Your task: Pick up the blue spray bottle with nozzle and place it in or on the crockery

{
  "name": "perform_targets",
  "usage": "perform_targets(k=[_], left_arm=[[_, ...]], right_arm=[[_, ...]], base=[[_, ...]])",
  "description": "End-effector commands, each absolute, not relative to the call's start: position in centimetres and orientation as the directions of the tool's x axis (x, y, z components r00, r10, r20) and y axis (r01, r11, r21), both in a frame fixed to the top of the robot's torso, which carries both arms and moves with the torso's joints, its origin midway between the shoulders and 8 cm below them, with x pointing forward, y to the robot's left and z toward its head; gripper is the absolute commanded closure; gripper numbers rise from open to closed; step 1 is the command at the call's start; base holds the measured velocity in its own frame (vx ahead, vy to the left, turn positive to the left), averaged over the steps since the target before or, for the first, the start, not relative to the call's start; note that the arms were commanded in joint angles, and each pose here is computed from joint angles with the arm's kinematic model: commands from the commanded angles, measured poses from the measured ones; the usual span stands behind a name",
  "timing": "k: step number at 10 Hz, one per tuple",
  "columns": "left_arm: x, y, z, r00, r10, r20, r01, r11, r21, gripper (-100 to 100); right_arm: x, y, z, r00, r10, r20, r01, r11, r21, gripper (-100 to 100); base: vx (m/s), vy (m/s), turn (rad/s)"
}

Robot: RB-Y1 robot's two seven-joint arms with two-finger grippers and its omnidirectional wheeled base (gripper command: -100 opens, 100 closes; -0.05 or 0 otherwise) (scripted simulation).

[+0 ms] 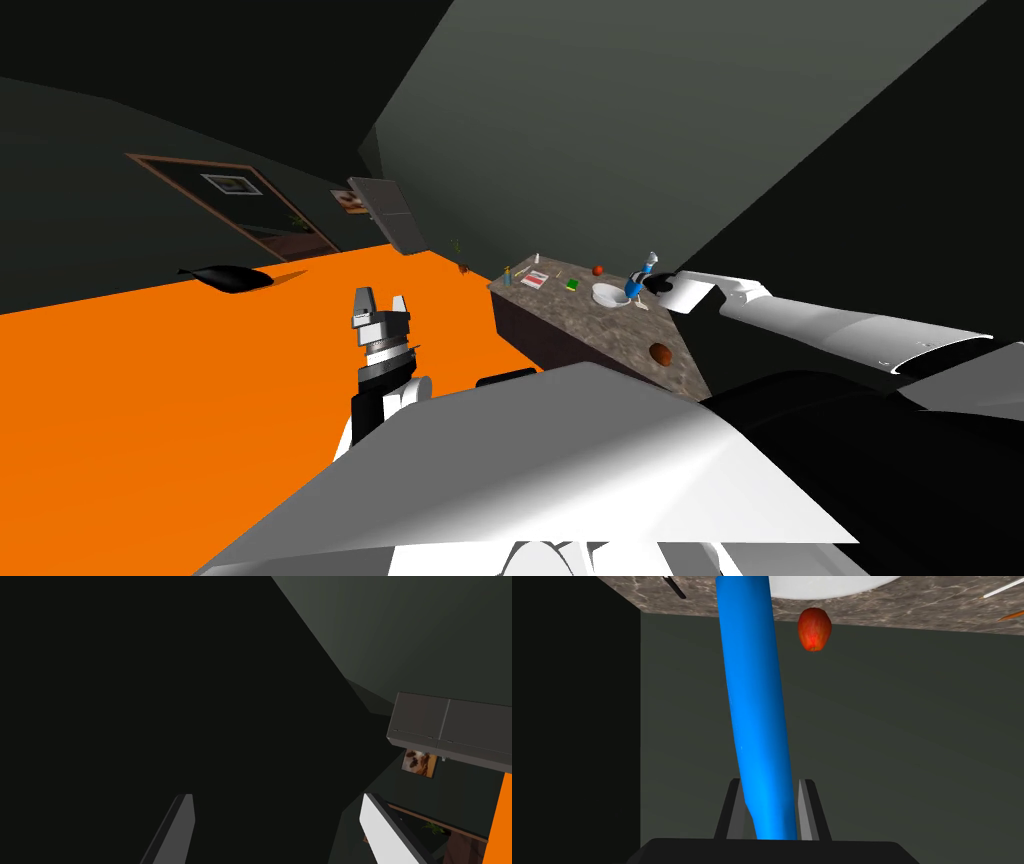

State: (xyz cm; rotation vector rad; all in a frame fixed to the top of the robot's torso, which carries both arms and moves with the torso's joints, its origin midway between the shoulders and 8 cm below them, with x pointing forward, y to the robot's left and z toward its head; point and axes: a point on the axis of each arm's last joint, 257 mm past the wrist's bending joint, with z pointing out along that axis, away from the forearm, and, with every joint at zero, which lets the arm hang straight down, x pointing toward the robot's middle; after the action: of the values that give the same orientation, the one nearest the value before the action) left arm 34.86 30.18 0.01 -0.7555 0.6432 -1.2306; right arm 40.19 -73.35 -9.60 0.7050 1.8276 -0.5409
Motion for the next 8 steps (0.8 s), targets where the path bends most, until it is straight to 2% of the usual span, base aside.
perform_targets(k=[1, 6, 7, 8], left_arm=[[34.9, 30.2, 0.0, 0.221, -0.975, -0.031, 0.582, 0.157, -0.798, 0], [34.9, 30.2, 0.0, 0.221, -0.975, -0.031, 0.582, 0.157, -0.798, 0], [34.9, 30.2, 0.0, 0.221, -0.975, -0.031, 0.582, 0.157, -0.798, 0], [34.9, 30.2, 0.0, 0.221, -0.975, -0.031, 0.582, 0.157, -0.798, 0]], right_arm=[[39.7, -73.9, -9.7, -0.272, 0.237, -0.933, 0.711, 0.703, -0.028, 100], [38.7, -74.8, -9.8, -0.273, 0.274, -0.922, 0.744, 0.668, -0.021, 100], [38.6, -74.8, -9.8, -0.272, 0.276, -0.922, 0.746, 0.666, -0.021, -100], [38.7, -74.8, -9.8, -0.272, 0.276, -0.922, 0.746, 0.666, -0.021, -100]], base=[[0.115, -0.053, 0.084], [0.097, -0.047, 0.061], [0.010, -0.006, 0.002], [0.005, -0.002, 0.001]])
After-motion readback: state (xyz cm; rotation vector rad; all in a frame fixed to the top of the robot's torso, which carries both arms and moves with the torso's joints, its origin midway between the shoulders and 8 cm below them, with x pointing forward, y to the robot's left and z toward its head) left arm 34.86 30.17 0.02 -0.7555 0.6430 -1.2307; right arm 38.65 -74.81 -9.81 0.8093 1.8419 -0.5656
